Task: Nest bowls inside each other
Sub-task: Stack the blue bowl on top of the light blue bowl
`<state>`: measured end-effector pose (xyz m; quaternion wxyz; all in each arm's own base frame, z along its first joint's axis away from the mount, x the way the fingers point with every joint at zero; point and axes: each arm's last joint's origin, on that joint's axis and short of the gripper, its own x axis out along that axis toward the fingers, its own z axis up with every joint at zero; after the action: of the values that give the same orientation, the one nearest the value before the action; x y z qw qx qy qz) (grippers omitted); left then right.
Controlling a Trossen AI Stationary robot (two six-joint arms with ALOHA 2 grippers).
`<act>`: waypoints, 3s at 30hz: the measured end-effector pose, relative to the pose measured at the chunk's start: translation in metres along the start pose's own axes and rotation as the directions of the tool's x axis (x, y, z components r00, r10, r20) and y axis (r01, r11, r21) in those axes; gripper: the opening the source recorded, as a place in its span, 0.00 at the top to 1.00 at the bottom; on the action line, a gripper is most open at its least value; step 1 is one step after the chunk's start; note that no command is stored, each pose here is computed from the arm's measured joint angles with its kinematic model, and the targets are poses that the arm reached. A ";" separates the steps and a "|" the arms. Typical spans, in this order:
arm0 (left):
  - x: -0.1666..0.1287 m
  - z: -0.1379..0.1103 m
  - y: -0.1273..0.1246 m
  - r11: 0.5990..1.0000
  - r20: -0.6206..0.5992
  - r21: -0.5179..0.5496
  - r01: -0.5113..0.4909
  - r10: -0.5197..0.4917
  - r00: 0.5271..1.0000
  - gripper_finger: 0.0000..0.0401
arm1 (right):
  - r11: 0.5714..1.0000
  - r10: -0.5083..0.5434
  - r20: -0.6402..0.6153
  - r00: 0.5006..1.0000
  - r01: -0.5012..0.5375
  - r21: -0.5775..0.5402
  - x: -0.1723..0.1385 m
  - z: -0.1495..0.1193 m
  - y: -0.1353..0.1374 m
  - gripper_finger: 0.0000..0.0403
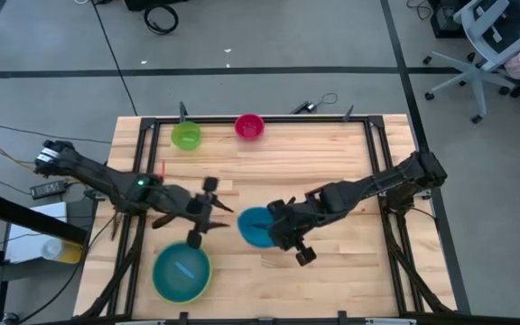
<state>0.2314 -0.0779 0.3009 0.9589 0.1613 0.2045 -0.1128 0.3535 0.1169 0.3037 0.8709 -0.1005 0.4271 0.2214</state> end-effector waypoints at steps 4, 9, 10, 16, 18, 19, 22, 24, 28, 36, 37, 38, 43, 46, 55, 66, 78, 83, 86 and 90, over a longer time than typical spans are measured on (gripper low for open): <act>0.021 -0.005 -0.005 0.994 -0.014 0.045 0.095 -0.095 0.995 0.56 | 1.000 0.005 0.060 0.998 -0.004 -0.024 0.000 0.007 0.007 0.94; 0.036 -0.007 -0.012 0.989 -0.019 0.078 0.123 -0.122 0.992 0.56 | 0.999 0.015 0.062 0.998 -0.012 -0.045 0.002 0.008 0.014 0.94; 0.038 -0.008 -0.012 0.989 -0.027 0.079 0.126 -0.124 0.992 0.57 | 0.998 0.015 0.061 0.998 -0.012 -0.054 0.002 0.008 0.014 0.94; 0.040 -0.012 -0.013 0.988 -0.057 0.066 0.143 -0.139 0.989 0.75 | 0.997 -0.006 0.056 0.998 0.010 -0.071 0.002 0.007 0.014 0.92; 0.040 -0.012 -0.014 0.983 -0.051 0.066 0.170 -0.167 0.985 0.85 | 0.996 -0.002 0.057 0.998 0.007 -0.090 0.002 0.007 0.014 0.92; 0.040 -0.012 -0.014 0.983 -0.049 0.066 0.174 -0.171 0.984 0.90 | 0.996 -0.001 0.057 0.998 0.006 -0.089 0.002 0.007 0.015 0.92; 0.038 -0.014 -0.015 0.980 -0.071 0.068 0.188 -0.183 0.981 0.97 | 1.000 -0.002 0.085 0.996 0.004 -0.015 0.002 0.010 0.013 0.89; 0.035 -0.015 -0.014 0.981 -0.131 0.065 0.184 -0.175 0.976 0.97 | 0.999 0.016 0.136 0.991 -0.023 0.045 -0.002 0.015 0.011 0.86; 0.020 -0.010 -0.012 0.989 -0.338 0.091 0.118 -0.081 0.938 0.99 | 0.961 0.027 0.367 0.930 -0.126 0.248 -0.021 0.044 0.002 0.75; -0.013 0.008 -0.026 0.979 -0.513 0.177 0.097 0.008 0.858 1.00 | 0.946 -0.130 0.565 0.815 -0.068 0.316 -0.064 0.070 -0.024 0.62; -0.017 0.009 -0.032 0.977 -0.527 0.189 0.097 0.017 0.850 1.00 | 0.935 -0.188 0.545 0.817 -0.021 0.353 -0.065 0.068 -0.029 0.62; -0.021 0.010 -0.037 0.975 -0.538 0.200 0.096 0.028 0.843 1.00 | 0.922 -0.234 0.529 0.816 0.014 0.387 -0.067 0.067 -0.033 0.62; -0.034 0.007 -0.052 0.991 -0.579 0.133 0.025 0.057 0.813 1.00 | 0.819 -0.403 0.320 0.858 0.181 0.545 -0.066 0.047 -0.046 0.63; -0.037 0.005 -0.057 0.994 -0.590 -0.041 -0.098 0.055 0.805 1.00 | 0.726 -0.469 0.118 0.875 0.305 0.617 -0.051 0.027 -0.057 0.63; -0.042 0.004 -0.059 0.839 -0.606 -0.404 -0.364 0.053 0.794 1.00 | 0.313 -0.478 -0.119 0.870 0.296 0.903 -0.013 -0.024 -0.080 0.63; -0.042 0.004 -0.050 0.707 -0.609 -0.528 -0.471 0.072 0.790 0.79 | 0.242 -0.347 -0.164 0.923 0.258 0.935 0.020 -0.059 -0.074 0.63; -0.048 -0.005 -0.018 0.535 -0.685 -0.561 -0.632 0.128 0.717 0.56 | 0.216 -0.396 -0.015 0.918 0.109 0.970 0.022 -0.051 -0.087 0.63; -0.048 -0.008 -0.008 0.499 -0.714 -0.575 -0.648 0.080 0.695 0.54 | 0.353 -0.405 0.075 0.911 0.080 0.932 0.024 -0.044 -0.094 0.63; -0.049 -0.007 -0.005 0.517 -0.717 -0.568 -0.640 0.070 0.693 0.54 | 0.481 -0.398 0.176 0.901 0.041 0.876 0.034 -0.036 -0.100 0.63; -0.058 0.001 -0.001 0.546 -0.712 -0.566 -0.617 0.052 0.700 0.54 | 0.587 -0.362 0.207 0.909 0.050 0.808 0.055 -0.024 -0.112 0.63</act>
<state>0.1800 -0.0704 0.3266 0.8074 -0.2016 0.4971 0.2456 0.4192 0.0262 0.2443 0.9064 0.2833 0.3033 -0.0788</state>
